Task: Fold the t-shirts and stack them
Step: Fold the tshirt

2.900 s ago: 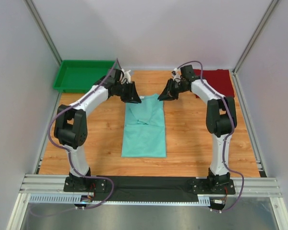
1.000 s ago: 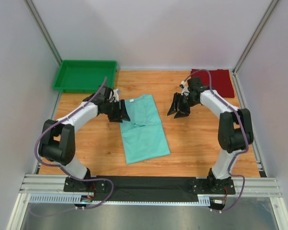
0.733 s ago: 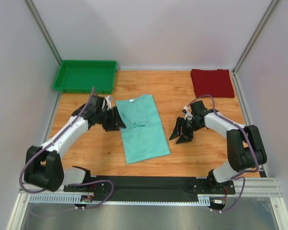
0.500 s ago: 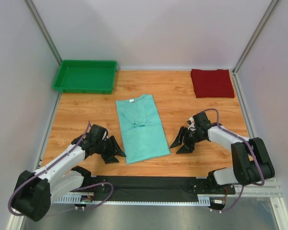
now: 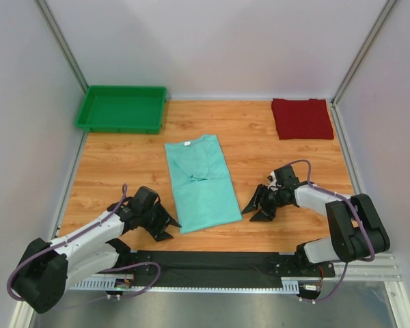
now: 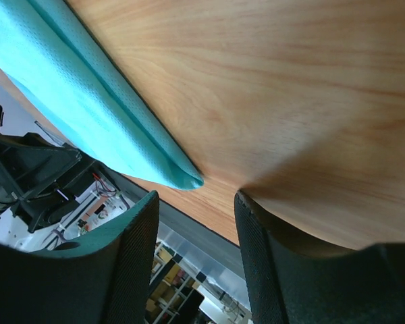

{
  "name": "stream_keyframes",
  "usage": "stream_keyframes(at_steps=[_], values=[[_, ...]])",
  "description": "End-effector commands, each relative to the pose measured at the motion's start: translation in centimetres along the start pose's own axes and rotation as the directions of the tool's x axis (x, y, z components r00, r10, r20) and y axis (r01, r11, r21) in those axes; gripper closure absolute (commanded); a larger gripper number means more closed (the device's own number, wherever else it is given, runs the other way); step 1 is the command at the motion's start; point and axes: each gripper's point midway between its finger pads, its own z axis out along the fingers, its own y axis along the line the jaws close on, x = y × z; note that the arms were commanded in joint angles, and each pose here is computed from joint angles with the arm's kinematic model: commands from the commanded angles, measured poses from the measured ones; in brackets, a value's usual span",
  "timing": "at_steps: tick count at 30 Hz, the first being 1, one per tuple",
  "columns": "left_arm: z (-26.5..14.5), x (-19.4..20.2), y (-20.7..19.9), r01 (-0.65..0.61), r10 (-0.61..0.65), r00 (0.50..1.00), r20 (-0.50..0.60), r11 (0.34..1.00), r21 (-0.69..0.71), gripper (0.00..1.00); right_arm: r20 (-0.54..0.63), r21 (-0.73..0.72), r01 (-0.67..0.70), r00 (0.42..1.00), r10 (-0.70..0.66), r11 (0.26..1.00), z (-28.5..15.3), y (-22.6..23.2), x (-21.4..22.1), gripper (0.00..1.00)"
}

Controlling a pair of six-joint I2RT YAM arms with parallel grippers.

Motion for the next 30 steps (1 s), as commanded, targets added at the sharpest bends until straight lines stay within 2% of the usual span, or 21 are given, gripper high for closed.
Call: stream_keyframes(at_steps=[1,19,30], values=[[0.3,-0.4,0.5,0.077,-0.077,0.996,0.038,0.997,-0.019,0.41,0.022,-0.002,0.078,0.997,-0.078,0.997,0.6,0.5,-0.7,0.49],[2.0,0.4,2.7,0.145,-0.144,0.989,0.019,0.983,-0.111,0.45,-0.014,0.083,0.195,0.981,-0.194,0.977,1.5,-0.2,-0.6,0.48],[2.4,0.3,4.1,0.192,-0.190,0.981,0.033,0.973,-0.126,0.50,-0.066,0.089,0.218,0.975,-0.213,0.972,2.7,-0.4,0.2,0.49]])
